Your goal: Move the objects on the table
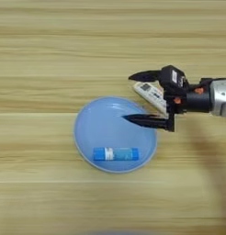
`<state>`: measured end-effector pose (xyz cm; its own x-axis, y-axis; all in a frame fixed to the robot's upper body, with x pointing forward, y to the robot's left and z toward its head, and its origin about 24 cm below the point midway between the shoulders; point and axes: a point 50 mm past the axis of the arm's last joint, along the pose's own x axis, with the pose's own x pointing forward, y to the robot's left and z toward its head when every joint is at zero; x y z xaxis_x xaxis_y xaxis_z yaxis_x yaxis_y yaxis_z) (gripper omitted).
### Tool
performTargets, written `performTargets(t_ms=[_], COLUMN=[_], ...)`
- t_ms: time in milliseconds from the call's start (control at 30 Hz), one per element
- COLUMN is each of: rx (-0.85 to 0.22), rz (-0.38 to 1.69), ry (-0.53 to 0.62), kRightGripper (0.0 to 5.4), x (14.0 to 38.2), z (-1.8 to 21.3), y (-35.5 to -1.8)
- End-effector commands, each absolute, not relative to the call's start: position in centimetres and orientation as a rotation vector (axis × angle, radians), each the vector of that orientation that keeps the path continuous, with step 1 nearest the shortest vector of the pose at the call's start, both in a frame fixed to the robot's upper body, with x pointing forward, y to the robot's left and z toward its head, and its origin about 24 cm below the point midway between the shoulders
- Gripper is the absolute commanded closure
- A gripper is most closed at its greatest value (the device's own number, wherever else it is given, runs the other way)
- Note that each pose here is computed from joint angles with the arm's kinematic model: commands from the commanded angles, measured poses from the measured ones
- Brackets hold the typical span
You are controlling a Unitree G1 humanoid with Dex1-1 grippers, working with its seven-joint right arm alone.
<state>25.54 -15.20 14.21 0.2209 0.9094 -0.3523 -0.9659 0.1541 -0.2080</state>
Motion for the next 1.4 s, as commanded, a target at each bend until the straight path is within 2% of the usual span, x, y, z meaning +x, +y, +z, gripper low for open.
performTargets(t_ms=[33, 400, 867, 1033, 1400], rx=[-0.545, -0.596, -0.688, -0.706, -0.72], rz=[1.369, 1.451, 1.432, 1.418, 1.415], ry=[0.119, 0.209, 0.266, 0.279, 0.308], kRightGripper=[0.03, 0.03, 0.03, 0.84, 1.94], x=[25.9, 25.5, 26.5, 26.8, 26.9], z=[15.2, 12.8, 9.6, 8.6, 7.5], y=[-14.8, -13.6, -12.9, -12.7, -12.9])
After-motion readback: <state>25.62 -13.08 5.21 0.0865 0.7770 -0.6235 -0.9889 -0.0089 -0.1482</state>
